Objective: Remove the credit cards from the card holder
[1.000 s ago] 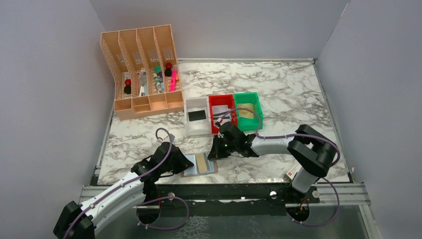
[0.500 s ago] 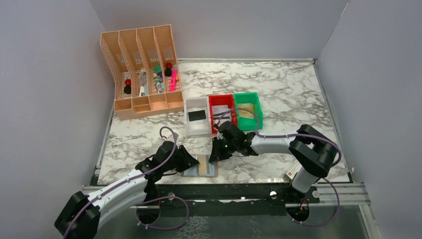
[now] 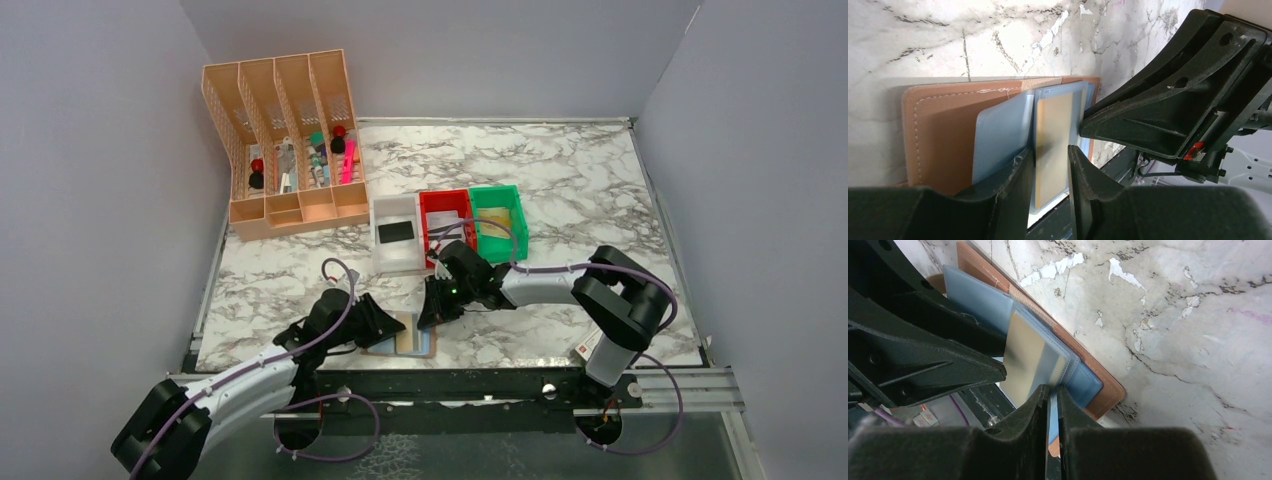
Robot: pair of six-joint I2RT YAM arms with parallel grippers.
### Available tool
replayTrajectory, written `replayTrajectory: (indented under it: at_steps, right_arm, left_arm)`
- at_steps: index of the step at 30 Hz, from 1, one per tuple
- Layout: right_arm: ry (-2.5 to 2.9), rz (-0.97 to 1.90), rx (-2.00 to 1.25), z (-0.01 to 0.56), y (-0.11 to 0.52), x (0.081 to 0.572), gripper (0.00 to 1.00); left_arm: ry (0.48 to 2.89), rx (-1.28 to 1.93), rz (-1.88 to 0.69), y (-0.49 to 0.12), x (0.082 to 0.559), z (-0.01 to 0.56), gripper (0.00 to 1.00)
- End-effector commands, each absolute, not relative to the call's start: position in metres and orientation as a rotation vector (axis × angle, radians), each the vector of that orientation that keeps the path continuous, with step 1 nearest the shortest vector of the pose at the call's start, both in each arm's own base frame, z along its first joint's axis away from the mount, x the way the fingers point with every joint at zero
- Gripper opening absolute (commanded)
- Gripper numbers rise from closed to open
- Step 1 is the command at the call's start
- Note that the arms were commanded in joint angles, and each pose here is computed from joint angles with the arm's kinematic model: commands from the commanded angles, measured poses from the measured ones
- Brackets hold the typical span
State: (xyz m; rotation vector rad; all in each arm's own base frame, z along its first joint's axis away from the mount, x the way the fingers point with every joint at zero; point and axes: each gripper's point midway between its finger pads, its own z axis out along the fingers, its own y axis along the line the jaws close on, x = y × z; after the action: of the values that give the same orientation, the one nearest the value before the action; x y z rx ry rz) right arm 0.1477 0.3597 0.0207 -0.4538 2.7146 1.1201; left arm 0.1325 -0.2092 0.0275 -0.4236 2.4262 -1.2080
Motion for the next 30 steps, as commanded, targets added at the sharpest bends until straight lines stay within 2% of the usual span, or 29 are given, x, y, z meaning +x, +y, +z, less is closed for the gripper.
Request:
replayTrajectory:
  at_steps: [1,2,7,12,17,30]
  right_arm:
    - [2.859,1.048,-0.488,-0.016,0.347,0.122,0.16]
    - [2.867,1.030,-0.485,-0.018,0.346,0.123,0.16]
    - [2.896,0.871,-0.435,-0.029,0.332,0.131,0.15]
    - [2.921,0.696,-0.360,-0.042,0.307,0.141,0.16]
    - [2.932,0.683,-0.261,-0.049,0.286,0.149,0.16]
    - [2.949,0.615,-0.247,-0.060,0.271,0.152,0.16]
  left_arm:
    - [2.455,-0.375,-1.305,-0.217,0.118,0.021,0.33]
    - [2.456,-0.362,-1.303,-0.219,0.120,0.023,0.30]
    - [2.430,-0.346,-1.304,-0.223,0.128,0.032,0.00]
    - [2.410,-0.325,-1.268,-0.222,0.135,0.043,0.00]
    - [2.421,-0.362,-1.145,-0.206,0.140,0.040,0.00]
    - [2.446,-0.400,-1.059,-0.188,0.145,0.039,0.00]
